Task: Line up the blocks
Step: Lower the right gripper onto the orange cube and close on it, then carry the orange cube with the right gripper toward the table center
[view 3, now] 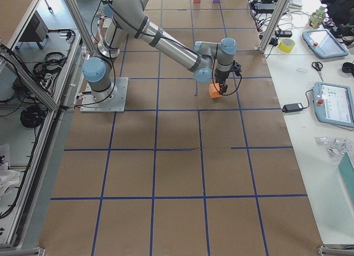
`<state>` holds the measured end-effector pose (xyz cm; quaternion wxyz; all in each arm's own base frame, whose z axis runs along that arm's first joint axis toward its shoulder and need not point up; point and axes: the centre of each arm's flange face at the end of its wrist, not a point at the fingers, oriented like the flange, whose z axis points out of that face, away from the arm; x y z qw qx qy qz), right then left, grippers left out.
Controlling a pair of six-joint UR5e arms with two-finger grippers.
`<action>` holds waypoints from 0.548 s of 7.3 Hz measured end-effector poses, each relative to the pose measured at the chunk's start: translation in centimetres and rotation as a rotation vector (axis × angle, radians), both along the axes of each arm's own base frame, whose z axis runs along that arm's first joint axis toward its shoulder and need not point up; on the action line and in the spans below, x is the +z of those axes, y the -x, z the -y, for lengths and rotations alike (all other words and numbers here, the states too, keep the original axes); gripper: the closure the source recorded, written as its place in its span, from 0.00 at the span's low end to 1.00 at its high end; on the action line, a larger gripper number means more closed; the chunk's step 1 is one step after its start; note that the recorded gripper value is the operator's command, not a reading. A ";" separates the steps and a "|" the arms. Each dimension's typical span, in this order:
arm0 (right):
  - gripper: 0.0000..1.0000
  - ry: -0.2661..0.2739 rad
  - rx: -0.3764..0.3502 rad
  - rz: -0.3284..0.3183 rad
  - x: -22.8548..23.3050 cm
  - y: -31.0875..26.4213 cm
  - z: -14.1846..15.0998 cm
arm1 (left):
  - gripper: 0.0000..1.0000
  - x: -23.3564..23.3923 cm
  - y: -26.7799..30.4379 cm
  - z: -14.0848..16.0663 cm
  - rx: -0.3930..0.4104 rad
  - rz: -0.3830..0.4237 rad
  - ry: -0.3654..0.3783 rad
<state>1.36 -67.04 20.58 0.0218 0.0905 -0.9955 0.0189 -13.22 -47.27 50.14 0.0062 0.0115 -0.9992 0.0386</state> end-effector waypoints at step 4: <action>1.00 0.036 -0.011 0.027 2.2 -0.7 0.5 | 0.00 0.0 0.0 0.0 -0.001 0.000 -0.001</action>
